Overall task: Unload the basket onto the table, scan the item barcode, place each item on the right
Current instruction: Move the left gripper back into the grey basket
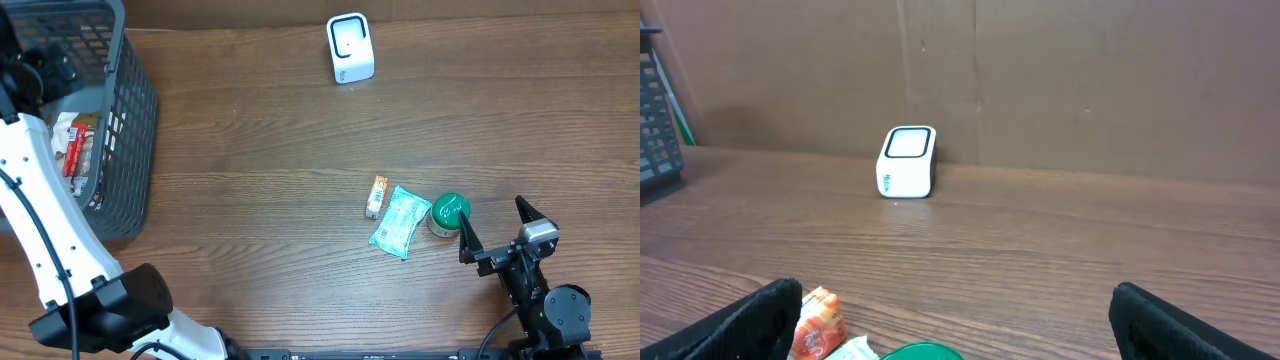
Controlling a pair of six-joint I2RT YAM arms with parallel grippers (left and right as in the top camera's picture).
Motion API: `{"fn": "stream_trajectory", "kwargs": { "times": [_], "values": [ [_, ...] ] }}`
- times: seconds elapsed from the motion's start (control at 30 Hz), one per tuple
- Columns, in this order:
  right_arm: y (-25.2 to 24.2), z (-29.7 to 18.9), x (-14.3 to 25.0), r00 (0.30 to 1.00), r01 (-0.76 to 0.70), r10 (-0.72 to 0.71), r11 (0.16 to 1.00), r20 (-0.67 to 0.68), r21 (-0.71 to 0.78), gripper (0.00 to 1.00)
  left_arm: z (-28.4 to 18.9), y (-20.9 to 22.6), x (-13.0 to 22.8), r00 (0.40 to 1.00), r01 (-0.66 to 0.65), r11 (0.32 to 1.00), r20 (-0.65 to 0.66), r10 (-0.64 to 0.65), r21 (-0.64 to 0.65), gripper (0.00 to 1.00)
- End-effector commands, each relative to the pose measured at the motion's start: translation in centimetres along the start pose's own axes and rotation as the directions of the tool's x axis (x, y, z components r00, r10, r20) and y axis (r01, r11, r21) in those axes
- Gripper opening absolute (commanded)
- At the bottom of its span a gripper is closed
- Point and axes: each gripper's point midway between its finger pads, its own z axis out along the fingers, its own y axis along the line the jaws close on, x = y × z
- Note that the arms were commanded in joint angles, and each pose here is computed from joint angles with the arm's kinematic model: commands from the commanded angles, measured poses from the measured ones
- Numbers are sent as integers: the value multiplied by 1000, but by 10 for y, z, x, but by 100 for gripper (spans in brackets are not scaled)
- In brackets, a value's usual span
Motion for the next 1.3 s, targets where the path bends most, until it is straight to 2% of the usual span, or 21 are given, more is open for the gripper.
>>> {"fn": "stream_trajectory", "kwargs": {
  "times": [0.0, 0.3, 0.4, 0.57, 0.73, 1.03, 1.27],
  "values": [
    [-2, 0, 3, 1000, 2, -2, 1000, -1, 10, 100, 27, 8, 23, 997, -9, 1000, -76, 8, -10, 100],
    [-2, 0, 3, 1000, 2, -2, 1000, -1, 10, 100, 93, 20, 82, 980, -43, 998, -195, 36, -34, 100],
    [-2, 0, 3, 1000, 2, -2, 1000, -1, 10, 100, 105, 26, 88, 981, -35, 999, -191, 27, -37, 99],
    [-2, 0, 3, 1000, 2, -2, 1000, -1, 10, 100, 122, 23, 91, 987, -58, 997, -149, 66, 57, 100],
    [-2, 0, 3, 1000, 2, -2, 1000, -1, 10, 100, 141, 31, 99, 990, -50, 997, -132, 58, 64, 100],
    [-2, 0, 3, 1000, 1, -1, 1000, -1, 10, 100, 194, 31, 133, 976, -46, 990, -205, 73, 137, 100],
    [-2, 0, 3, 1000, 2, -2, 1000, -1, 10, 100, 230, 21, 158, 960, -97, 976, -241, 143, 194, 100]
  ]
}}
